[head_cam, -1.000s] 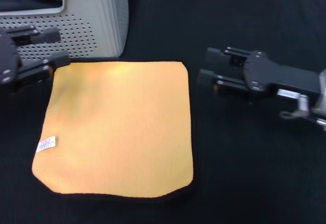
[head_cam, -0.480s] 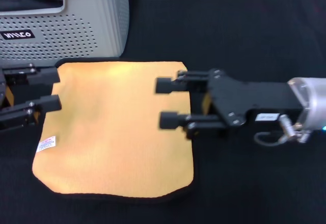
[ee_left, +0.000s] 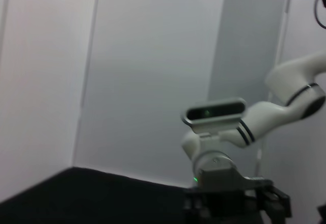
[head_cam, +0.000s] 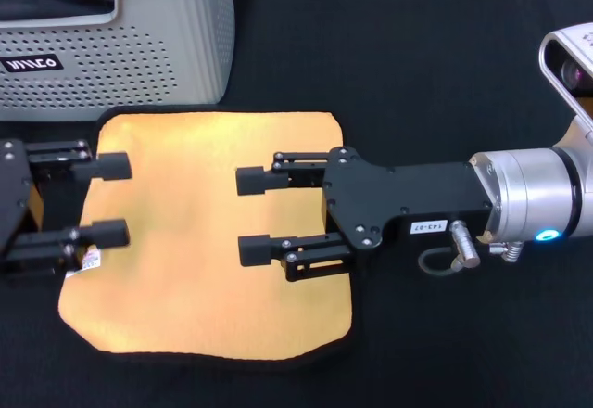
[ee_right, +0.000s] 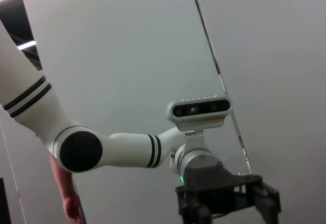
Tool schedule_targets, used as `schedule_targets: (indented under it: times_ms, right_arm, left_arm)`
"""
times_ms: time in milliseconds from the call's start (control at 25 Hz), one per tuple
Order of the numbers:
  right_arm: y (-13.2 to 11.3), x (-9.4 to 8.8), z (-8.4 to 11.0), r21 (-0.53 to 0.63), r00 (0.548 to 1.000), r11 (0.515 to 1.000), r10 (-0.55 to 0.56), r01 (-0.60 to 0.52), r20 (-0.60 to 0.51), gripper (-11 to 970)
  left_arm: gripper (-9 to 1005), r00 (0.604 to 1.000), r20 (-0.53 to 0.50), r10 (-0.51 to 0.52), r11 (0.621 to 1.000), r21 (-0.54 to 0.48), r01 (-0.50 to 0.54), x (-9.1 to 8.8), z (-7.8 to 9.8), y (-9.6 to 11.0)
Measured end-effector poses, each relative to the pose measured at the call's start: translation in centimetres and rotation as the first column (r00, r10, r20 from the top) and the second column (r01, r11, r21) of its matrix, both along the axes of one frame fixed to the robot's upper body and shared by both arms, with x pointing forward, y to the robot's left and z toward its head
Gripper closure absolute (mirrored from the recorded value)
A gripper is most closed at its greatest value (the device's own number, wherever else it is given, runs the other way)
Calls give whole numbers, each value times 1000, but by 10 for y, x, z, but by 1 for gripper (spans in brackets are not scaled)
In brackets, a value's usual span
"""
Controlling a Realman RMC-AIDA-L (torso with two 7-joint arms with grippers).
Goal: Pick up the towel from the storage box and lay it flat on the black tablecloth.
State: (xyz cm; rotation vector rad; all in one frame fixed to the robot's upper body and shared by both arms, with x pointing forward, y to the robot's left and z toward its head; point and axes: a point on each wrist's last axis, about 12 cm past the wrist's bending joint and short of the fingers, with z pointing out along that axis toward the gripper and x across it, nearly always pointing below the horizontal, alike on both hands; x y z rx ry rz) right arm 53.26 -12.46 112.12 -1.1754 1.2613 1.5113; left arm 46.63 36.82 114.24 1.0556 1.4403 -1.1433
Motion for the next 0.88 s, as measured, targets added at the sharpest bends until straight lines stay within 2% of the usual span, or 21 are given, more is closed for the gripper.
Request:
schedule_targets:
  times_ms: [280,360,880]
  right_arm:
    - [0,2,1,-2,1000,1000,-8,8,19,261]
    - [-1,2,1,-2,1000,1000,-12,12,21,255]
    - [-1,2,3,-2,999,1000,-5,5,41,238]
  left_arm:
    - [409,1000,4,-19,1000,4,19,3,2,-2]
    - [347,1000,6,-15,1000,3,15,3,2,-1]
    - [329,1000,-4,5,1000,-1,-5,2,3,2]
